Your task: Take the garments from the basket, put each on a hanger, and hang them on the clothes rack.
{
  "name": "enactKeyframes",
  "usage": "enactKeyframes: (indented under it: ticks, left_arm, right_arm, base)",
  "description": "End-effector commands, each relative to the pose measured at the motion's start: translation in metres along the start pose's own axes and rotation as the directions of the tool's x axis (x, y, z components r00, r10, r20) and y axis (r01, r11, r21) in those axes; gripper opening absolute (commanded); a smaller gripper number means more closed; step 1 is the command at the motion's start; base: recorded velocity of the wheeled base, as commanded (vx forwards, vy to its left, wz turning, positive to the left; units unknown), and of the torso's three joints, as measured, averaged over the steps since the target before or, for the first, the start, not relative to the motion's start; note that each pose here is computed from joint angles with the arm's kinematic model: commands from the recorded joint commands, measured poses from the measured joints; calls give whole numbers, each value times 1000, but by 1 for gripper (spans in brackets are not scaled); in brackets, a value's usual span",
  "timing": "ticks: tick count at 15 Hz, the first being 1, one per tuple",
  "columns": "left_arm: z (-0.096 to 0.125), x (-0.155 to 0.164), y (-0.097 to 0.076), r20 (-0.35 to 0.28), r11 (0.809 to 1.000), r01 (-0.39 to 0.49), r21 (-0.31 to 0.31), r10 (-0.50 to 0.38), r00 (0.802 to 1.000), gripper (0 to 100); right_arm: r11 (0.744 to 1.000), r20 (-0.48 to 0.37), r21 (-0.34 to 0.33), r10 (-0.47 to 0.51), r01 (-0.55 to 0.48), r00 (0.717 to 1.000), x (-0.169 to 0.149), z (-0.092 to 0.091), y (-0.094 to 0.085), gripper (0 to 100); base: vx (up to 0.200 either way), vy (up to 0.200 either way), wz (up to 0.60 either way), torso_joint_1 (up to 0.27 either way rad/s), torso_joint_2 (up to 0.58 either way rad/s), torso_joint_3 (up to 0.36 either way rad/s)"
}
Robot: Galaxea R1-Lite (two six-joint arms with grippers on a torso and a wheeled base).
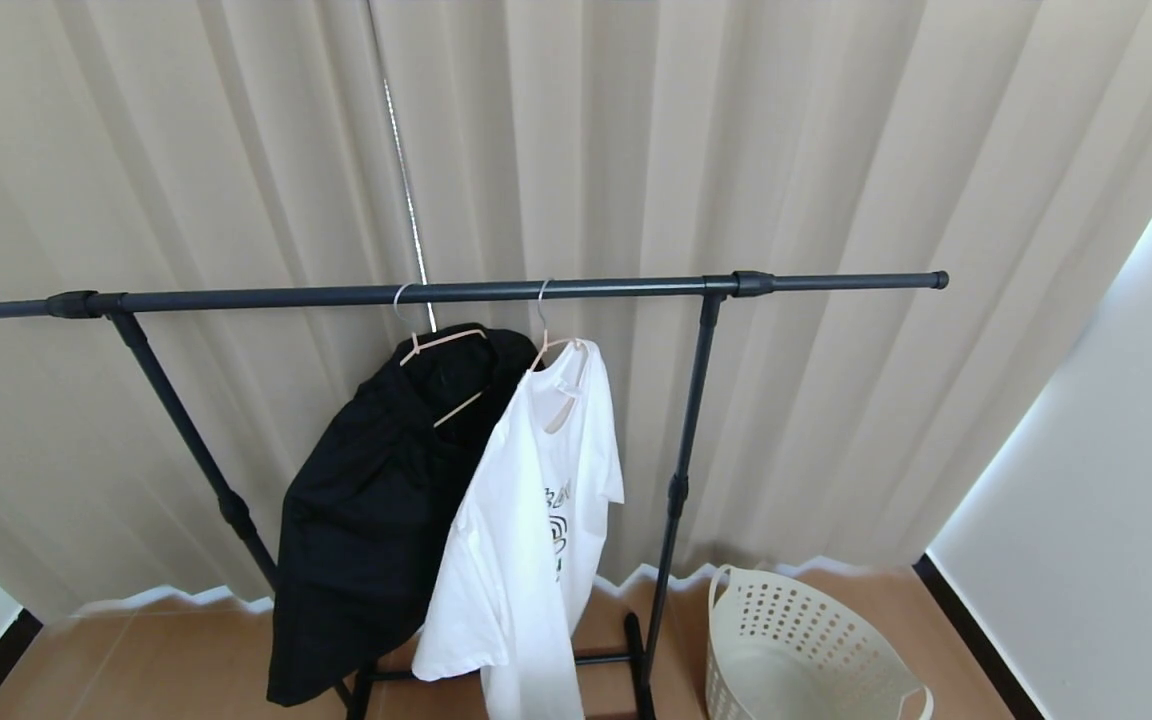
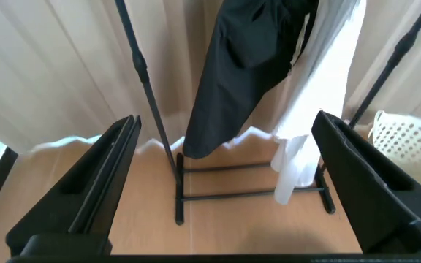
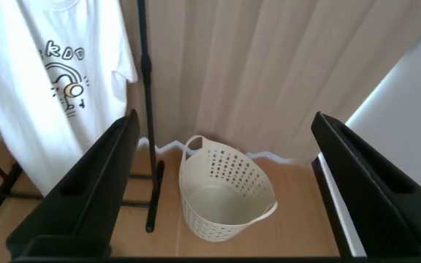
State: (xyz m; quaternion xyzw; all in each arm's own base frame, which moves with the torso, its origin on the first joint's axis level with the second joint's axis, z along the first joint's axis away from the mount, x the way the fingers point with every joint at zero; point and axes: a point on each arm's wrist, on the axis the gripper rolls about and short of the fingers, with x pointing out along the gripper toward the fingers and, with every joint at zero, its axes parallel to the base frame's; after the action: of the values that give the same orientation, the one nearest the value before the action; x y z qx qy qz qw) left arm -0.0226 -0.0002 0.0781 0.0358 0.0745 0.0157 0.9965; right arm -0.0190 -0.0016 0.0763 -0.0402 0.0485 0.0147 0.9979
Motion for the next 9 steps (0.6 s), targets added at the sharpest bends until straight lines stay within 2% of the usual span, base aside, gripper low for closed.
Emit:
enactKeyframes:
  ticks: [1, 3, 7, 9]
  left_arm:
    - [-2, -4, -1, 85, 993, 117, -35, -113, 990, 100]
    - [-2, -4, -2, 84, 989, 141, -34, -138, 987, 100]
    - [-2, -5, -2, 86, 990, 136, -44, -132, 988, 100]
    - [-2, -5, -2, 86, 990, 136, -44, -132, 988, 100]
  right_arm:
    - [999, 71, 6, -50, 49, 996, -5, -1, 1, 100]
    - [999, 75, 14, -42, 42, 996, -5, -1, 1, 100]
    - [996, 75, 79, -42, 36, 996, -5, -1, 1, 100]
    - [996, 76, 76, -41, 35, 996, -5, -1, 1, 100]
  base:
    - [0, 0, 0, 0, 0, 0]
    - [0, 0, 0, 0, 0, 0]
    - [0, 0, 0, 0, 0, 0]
    - [0, 0, 0, 0, 0, 0]
